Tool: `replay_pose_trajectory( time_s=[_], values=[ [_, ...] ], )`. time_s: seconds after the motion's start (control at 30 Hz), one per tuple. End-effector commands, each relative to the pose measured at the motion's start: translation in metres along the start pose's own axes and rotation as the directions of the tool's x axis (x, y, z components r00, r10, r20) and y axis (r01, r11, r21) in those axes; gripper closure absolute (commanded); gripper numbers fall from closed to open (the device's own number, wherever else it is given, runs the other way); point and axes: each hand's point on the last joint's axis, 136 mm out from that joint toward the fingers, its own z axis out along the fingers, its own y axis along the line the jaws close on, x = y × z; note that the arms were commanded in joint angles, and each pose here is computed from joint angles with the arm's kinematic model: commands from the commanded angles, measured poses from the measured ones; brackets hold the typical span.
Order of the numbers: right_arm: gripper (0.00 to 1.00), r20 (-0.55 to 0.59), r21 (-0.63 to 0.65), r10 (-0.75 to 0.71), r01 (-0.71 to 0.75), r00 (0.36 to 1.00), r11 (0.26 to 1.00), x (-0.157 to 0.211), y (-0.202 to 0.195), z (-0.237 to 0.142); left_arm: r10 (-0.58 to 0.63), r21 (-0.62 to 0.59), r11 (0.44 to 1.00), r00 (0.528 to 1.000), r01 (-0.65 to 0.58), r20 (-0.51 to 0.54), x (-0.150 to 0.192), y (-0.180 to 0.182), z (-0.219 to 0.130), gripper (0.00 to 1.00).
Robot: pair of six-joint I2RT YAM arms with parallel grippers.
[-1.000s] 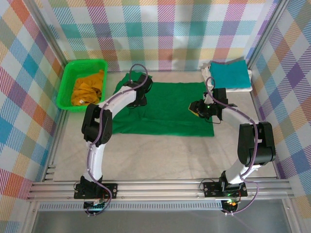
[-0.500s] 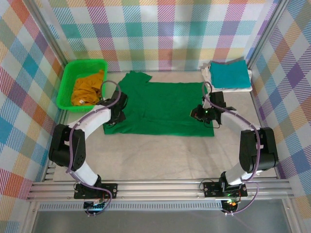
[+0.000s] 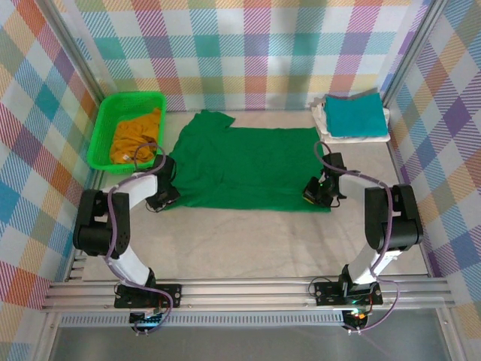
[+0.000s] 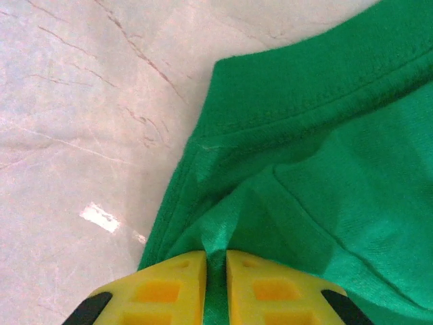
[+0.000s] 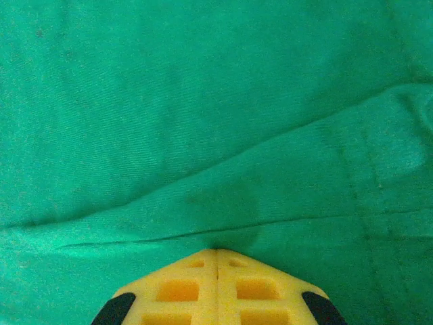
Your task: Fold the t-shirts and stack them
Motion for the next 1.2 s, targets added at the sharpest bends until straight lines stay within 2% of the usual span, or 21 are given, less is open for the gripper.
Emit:
replay_pose_trajectory(
  time_s=[0.0,0.2,0.33,0.47,0.63,0.77,0.9,1.0,1.17],
  values=[
    [1.0,-0.001,0.047,0.083,-0.082,0.997,0.996,0.006,-0.017,0.004,-0.054,-0.039,0.998,0.992,0.049,-0.114,0.033,0.026,0.009,0.84],
    [1.0,0.029,0.096,0.164,-0.166,0.986,0.981,0.024,-0.038,-0.015,-0.095,-0.047,0.995,0.978,0.088,-0.184,0.056,0.046,0.002,0.85],
    [1.0,0.011,0.1,0.184,-0.185,0.983,0.978,0.041,-0.046,-0.022,-0.105,-0.072,0.993,0.978,0.093,-0.181,0.061,0.06,-0.008,0.87],
    [1.0,0.001,0.066,0.159,-0.159,0.987,0.985,0.048,-0.041,-0.03,-0.087,-0.019,0.996,0.979,0.085,-0.186,0.065,0.057,-0.023,0.84],
    [1.0,0.077,-0.028,-0.04,0.042,0.996,0.999,0.021,0.012,-0.055,-0.009,0.09,0.996,0.996,0.017,-0.089,0.036,0.023,-0.057,0.8],
    [1.0,0.117,-0.083,-0.212,0.222,0.97,0.971,0.007,0.071,-0.064,0.038,0.128,0.991,0.999,-0.042,0.032,0.002,-0.008,-0.087,0.78],
    [1.0,0.089,-0.118,-0.218,0.227,0.972,0.967,-0.014,0.099,-0.045,0.088,0.211,0.972,0.991,-0.107,0.096,-0.023,-0.063,-0.084,0.78],
    [1.0,0.062,-0.132,-0.204,0.211,0.977,0.969,-0.029,0.115,-0.031,0.143,0.214,0.965,0.988,-0.154,0.064,-0.024,-0.099,-0.071,0.81],
    [1.0,0.044,-0.147,-0.2,0.205,0.979,0.968,-0.034,0.122,-0.017,0.218,0.198,0.954,0.974,-0.227,0.066,-0.005,-0.119,-0.057,0.81]
  ],
)
